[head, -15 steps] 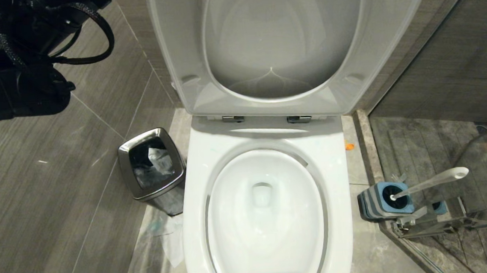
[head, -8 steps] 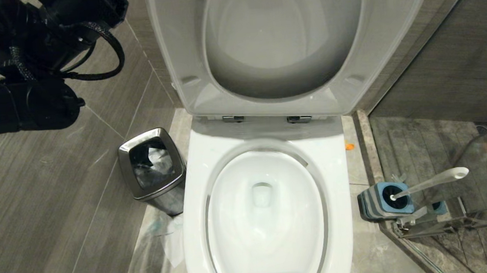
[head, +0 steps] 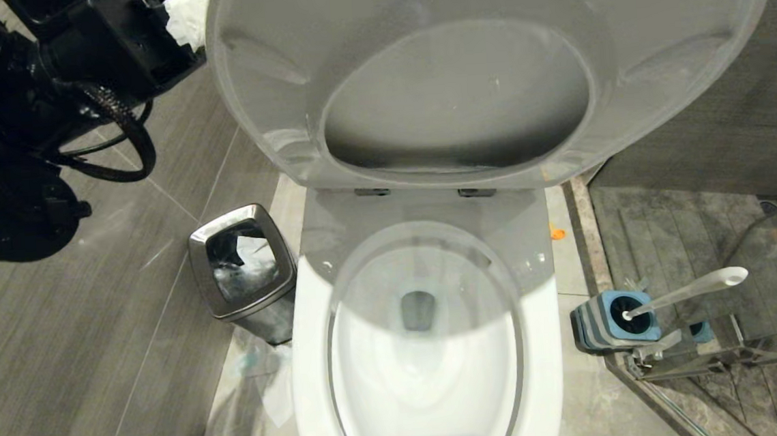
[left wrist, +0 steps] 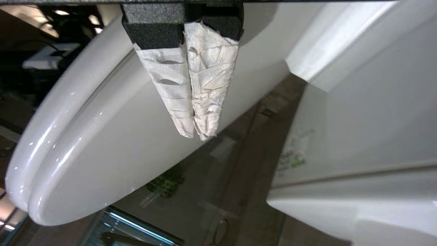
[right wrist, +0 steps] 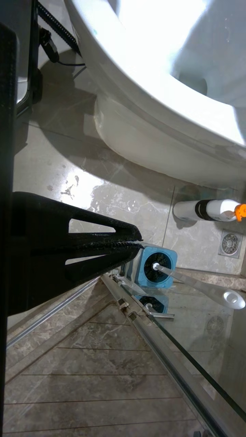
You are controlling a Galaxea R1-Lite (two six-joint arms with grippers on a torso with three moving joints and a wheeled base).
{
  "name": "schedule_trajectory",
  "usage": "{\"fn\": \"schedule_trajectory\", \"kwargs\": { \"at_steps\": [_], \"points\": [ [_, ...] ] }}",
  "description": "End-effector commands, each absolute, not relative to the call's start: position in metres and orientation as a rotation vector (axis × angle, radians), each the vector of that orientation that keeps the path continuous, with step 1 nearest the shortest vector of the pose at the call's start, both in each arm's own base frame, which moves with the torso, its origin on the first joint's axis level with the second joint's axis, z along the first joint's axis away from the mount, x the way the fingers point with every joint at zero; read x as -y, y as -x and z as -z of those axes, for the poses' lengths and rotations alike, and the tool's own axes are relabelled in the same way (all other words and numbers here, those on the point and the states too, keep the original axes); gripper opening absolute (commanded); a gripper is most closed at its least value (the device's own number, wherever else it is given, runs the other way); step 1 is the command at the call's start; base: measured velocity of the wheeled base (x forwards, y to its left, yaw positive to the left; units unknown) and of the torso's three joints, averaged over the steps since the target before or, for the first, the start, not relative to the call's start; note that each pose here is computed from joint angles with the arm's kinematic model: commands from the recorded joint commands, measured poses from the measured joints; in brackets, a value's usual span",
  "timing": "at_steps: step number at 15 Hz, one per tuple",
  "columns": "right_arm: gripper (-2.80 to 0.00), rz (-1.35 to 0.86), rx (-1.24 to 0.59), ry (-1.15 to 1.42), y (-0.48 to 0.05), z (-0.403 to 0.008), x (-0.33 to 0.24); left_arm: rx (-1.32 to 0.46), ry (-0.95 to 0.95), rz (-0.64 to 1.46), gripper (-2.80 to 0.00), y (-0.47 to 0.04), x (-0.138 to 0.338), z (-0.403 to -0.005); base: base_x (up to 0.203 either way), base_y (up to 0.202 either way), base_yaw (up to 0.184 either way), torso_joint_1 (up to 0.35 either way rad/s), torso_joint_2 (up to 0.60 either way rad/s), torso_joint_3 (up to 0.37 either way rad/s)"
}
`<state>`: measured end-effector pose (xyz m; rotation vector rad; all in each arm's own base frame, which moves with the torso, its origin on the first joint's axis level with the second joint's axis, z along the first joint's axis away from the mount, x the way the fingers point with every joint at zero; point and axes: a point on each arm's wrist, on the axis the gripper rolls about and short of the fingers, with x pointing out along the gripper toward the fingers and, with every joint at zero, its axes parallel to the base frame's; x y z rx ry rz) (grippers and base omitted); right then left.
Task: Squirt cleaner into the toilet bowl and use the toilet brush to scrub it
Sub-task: Close the toilet lid
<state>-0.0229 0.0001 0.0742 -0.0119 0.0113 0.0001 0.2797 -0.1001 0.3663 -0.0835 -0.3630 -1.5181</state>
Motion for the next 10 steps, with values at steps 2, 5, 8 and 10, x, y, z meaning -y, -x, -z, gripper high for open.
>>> {"fn": "schedule_trajectory", "kwargs": {
  "at_steps": [2, 5, 8, 10],
  "points": [
    [-2.80, 0.000, -0.012, 0.012, 0.023, -0.074, 0.000, 0.262, 0.094, 1.565, -2.80, -0.243, 0.090, -0.356, 0.000, 0.000, 0.000, 0.000, 0.00, 0.000],
    [-2.80, 0.000, -0.012, 0.012, 0.023, -0.074, 0.000, 0.183, 0.132, 1.587, -2.80, -0.228, 0.091, -0.343, 0.000, 0.000, 0.000, 0.000, 0.00, 0.000],
    [-2.80, 0.000, -0.012, 0.012, 0.023, -0.074, 0.000, 0.158, 0.146, 1.589, -2.80, -0.221, 0.090, -0.345, 0.000, 0.000, 0.000, 0.000, 0.00, 0.000],
    [-2.80, 0.000, -0.012, 0.012, 0.023, -0.074, 0.000, 0.145, 0.156, 1.586, -2.80, -0.218, 0.089, -0.342, 0.000, 0.000, 0.000, 0.000, 0.00, 0.000]
  ]
}}
